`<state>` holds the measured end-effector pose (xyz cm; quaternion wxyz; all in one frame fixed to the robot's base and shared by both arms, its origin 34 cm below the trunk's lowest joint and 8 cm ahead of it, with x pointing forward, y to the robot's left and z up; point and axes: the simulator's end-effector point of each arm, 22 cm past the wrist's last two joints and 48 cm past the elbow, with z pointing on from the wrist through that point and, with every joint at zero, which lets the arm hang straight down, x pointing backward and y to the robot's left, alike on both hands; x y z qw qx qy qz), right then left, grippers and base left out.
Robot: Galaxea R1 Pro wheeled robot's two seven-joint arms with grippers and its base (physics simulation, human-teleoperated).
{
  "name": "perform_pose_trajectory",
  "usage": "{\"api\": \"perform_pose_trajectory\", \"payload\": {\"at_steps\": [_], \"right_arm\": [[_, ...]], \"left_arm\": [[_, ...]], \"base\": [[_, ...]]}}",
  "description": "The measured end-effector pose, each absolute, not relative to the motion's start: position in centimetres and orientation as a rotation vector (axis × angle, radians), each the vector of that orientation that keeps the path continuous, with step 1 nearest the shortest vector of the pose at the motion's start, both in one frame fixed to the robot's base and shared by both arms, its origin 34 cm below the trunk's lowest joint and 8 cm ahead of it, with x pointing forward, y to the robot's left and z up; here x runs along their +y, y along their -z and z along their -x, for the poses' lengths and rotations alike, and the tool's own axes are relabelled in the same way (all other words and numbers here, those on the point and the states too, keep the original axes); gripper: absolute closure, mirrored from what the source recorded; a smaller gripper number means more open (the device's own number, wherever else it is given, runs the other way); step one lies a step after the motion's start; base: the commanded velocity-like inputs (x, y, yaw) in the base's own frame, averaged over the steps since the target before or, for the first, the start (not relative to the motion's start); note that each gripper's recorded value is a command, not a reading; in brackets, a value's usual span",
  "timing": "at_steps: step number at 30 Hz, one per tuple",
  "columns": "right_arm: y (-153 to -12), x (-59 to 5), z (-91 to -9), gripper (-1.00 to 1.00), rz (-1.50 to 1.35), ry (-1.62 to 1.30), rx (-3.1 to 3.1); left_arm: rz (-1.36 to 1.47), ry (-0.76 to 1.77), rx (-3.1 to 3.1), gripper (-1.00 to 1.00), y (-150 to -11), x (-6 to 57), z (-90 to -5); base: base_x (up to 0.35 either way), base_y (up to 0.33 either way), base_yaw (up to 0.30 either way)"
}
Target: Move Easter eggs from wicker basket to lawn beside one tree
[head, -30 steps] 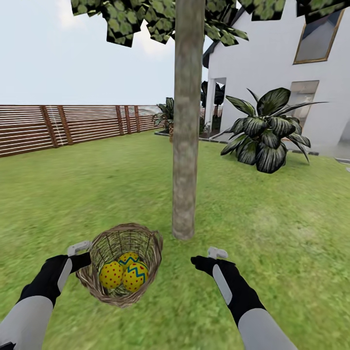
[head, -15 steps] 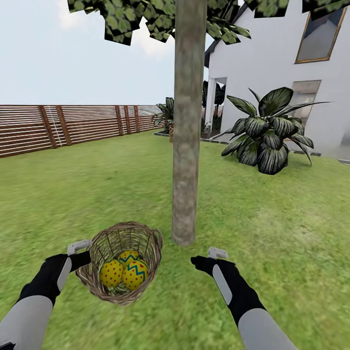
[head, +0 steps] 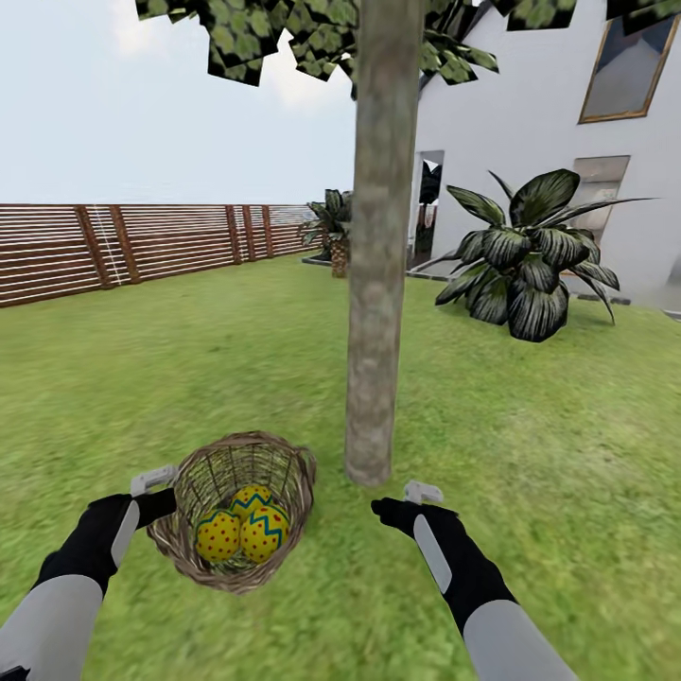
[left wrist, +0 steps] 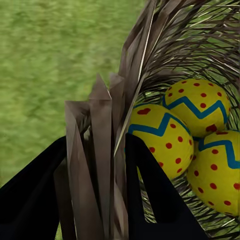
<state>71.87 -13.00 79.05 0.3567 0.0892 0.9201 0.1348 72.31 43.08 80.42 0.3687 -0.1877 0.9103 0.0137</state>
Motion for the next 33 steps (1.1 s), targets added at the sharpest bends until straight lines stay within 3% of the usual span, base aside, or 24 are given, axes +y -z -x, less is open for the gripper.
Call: {"api": "perform_pose_trajectory", "payload": {"at_steps": [23,33], "right_arm": [[-79.05,-13.0,-71.88,-1.0,-0.23,-0.348,2.376],[-78.88,-13.0,-71.92,-1.0,-0.231,-0.348,2.376]], "left_arm": [[0.48,-0.035,2.338,1.0,-80.4,43.04,-72.32],[0.479,-0.035,2.331,1.0,-80.31,43.07,-72.45]], "base": [[0.235,0.194,0.0],[0.038,0.024,0.0]]}}
